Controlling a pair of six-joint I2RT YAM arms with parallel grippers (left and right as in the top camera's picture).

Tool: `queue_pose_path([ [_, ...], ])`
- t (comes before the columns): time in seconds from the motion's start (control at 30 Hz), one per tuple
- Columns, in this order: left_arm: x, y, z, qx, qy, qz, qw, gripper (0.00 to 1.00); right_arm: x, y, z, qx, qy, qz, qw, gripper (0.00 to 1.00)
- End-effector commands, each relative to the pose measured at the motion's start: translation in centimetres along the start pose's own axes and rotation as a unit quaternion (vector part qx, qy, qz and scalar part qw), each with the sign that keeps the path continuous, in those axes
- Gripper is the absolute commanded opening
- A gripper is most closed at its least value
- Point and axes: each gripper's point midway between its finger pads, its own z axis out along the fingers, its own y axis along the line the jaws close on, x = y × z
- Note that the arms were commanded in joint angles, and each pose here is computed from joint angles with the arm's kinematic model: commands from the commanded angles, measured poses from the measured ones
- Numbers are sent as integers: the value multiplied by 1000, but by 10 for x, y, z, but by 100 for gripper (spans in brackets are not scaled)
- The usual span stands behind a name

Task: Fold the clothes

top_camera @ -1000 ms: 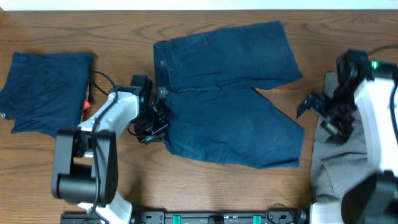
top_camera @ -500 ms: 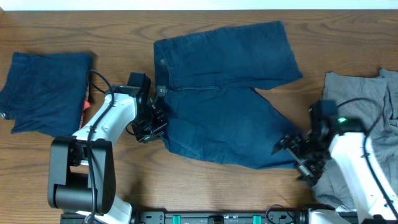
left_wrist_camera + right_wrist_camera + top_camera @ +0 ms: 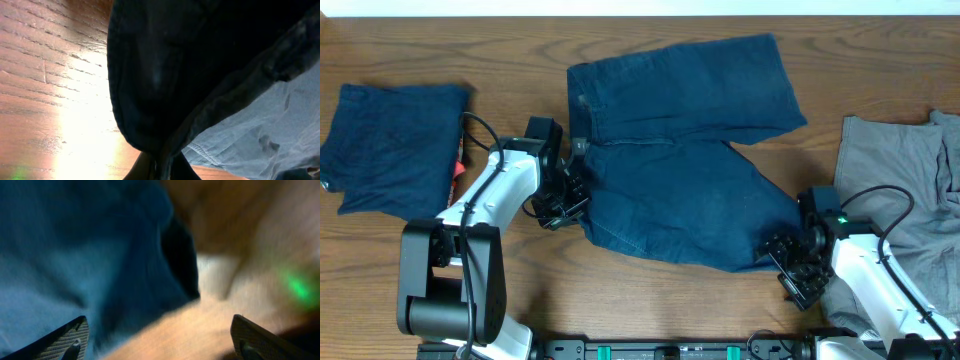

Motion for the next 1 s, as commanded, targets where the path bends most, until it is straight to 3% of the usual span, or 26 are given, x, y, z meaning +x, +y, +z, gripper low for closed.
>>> queue_pose_path([
  [0.0,1,3,-1,-6,-2,-4,1000,6,-17,-3,2,8,-52,24,998,86],
  [0.1,1,3,-1,-6,-2,-4,1000,6,-29,6,1,-9,-82,21,996,82],
  [0.17,1,4,-1,-7,-1,-4,1000,6,-36,13,0,-23,-97,22,995,74],
  [0.2,1,4,-1,-7,0,-4,1000,6,-38,16,-1,-30,-102,21,994,63],
  [0.3,1,4,-1,-7,0,-4,1000,6,-40,21,-1,-39,-106,19,993,13],
  [0.33,1,4,-1,-7,0,-4,1000,6,-40,21,-1,-39,-106,19,993,1],
  [0.67,9,8,-2,-15,13,12,1000,6,-54,14,-11,-22,-130,13,991,1],
  [0.83,23,12,-17,-20,18,43,999,6,-77,21,-58,-27,-159,-25,987,1],
  [0.97,34,11,-44,-13,-16,64,998,6,-92,28,-108,-40,-194,-80,977,1],
])
